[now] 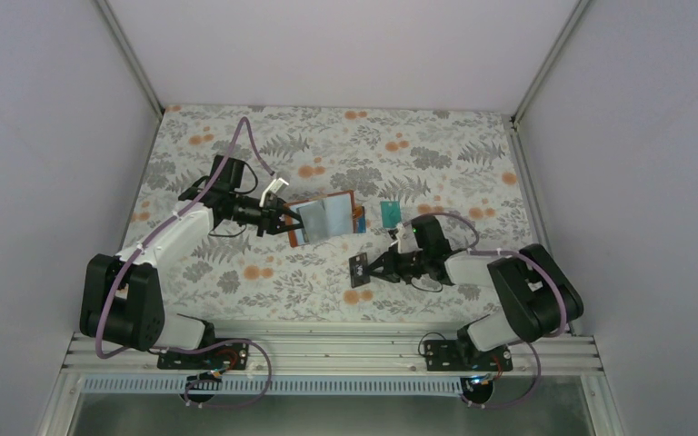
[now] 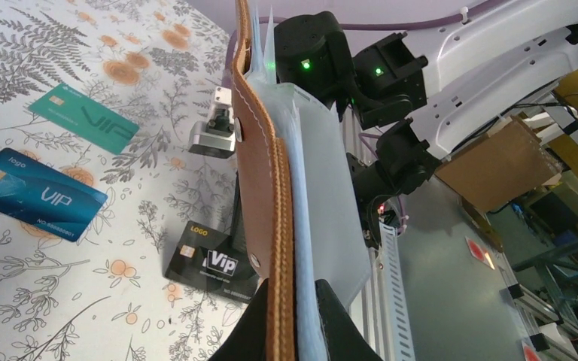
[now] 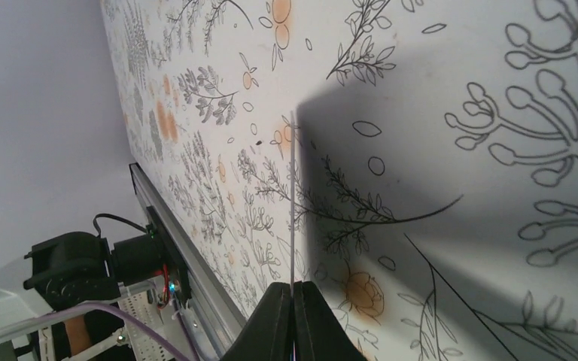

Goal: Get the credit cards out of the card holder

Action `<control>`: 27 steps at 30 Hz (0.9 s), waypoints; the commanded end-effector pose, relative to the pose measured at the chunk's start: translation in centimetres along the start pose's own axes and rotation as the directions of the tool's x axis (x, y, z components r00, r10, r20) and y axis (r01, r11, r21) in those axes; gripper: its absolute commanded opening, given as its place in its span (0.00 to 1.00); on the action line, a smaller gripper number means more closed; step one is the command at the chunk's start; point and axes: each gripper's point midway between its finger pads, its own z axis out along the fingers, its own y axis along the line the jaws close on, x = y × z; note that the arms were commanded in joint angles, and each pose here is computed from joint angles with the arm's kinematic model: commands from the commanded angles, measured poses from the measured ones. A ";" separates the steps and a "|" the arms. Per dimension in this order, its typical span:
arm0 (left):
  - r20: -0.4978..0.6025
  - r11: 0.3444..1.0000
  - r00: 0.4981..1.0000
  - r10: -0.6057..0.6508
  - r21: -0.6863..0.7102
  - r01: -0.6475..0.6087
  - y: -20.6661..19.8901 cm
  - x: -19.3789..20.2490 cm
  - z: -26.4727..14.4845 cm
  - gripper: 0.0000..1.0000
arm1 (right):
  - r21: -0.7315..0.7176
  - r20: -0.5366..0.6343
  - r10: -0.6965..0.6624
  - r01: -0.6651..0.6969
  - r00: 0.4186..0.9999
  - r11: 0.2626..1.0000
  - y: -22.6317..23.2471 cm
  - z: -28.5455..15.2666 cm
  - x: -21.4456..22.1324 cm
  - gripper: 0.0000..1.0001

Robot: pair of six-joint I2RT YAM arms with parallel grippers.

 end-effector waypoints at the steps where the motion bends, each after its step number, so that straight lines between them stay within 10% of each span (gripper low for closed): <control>1: 0.014 1.000 1.000 0.010 0.023 -0.010 -0.2 -0.1 -0.1 0.02 | 0.006 0.038 -0.017 0.017 0.999 1.000 0.7 0.8 -1.3 0.04; 6: 0.014 1.000 1.000 0.008 0.025 -0.008 -0.2 0.0 0.0 0.02 | 0.057 0.012 0.050 -0.050 0.999 0.997 -1.3 1.3 -0.6 0.14; 12: 0.013 1.000 1.000 0.007 0.025 -0.007 -0.2 0.0 0.0 0.02 | 0.191 0.098 -0.058 0.038 0.994 0.981 0.5 -1.4 -2.7 0.97; 20: 0.011 1.000 1.000 0.000 0.019 -0.001 0.0 0.1 0.0 0.02 | 0.388 0.455 -0.387 0.212 0.802 0.897 11.0 -11.4 -7.6 0.96; 27: 0.006 1.000 1.000 -0.011 -0.017 0.011 0.7 0.1 0.1 0.02 | 0.460 0.374 -0.681 0.512 0.629 0.726 19.8 -6.0 -4.6 0.93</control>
